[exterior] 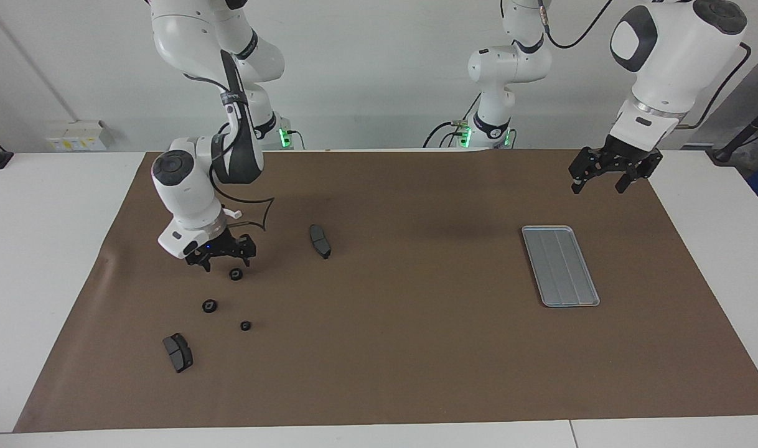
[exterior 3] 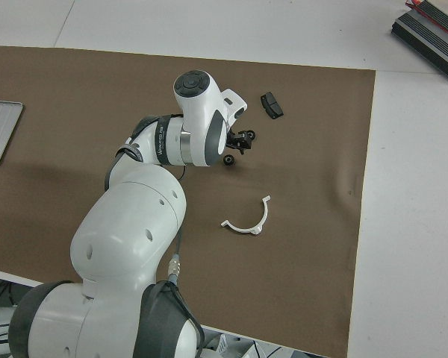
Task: Pick bearing gear from pile to tray
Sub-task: 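Reach the right gripper to a small black bearing and grasp it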
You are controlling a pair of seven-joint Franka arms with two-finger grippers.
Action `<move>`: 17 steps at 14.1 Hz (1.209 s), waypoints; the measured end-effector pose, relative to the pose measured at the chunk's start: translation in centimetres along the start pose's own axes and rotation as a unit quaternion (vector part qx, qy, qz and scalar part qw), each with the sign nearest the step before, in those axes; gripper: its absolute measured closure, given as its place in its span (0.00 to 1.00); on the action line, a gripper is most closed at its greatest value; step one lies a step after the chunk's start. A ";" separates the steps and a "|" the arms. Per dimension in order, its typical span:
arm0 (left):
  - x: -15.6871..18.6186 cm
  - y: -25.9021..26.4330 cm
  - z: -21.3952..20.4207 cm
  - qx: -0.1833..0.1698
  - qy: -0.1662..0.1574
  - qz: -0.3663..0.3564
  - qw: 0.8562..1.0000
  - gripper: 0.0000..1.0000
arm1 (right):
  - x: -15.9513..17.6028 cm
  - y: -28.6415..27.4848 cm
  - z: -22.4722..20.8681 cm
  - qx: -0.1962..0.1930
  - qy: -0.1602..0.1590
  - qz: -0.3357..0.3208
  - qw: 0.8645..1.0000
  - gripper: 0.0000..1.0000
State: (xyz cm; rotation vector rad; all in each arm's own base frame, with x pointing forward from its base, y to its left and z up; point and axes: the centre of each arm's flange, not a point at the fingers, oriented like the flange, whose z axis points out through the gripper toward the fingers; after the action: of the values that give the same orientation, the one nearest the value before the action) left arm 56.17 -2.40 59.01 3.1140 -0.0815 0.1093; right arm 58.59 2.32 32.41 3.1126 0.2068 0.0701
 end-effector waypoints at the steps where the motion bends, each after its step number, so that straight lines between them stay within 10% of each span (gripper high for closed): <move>1: 0.0 0.0 0.0 0.000 0.000 0.000 1.000 0.00 | 0.0 0.0 0.3 0.000 0.007 0.000 1.000 0.00; 8: 0.0 0.0 0.0 0.000 0.000 0.000 1.000 0.00 | -1.6 -0.2 3.0 -0.001 0.024 -0.020 1.000 0.00; 12: 0.0 0.0 0.0 0.000 0.000 0.000 1.000 0.00 | -2.2 -0.3 3.6 0.000 0.016 -0.020 1.000 0.28; 17: 0.0 0.0 0.0 0.000 0.000 0.000 1.000 0.00 | -2.3 -0.3 3.8 0.000 0.014 -0.020 1.000 0.35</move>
State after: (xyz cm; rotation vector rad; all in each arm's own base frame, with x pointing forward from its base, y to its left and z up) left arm 56.16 -2.40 59.01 3.1140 -0.0818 0.1092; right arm 56.40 2.26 28.50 3.1070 0.2710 0.1128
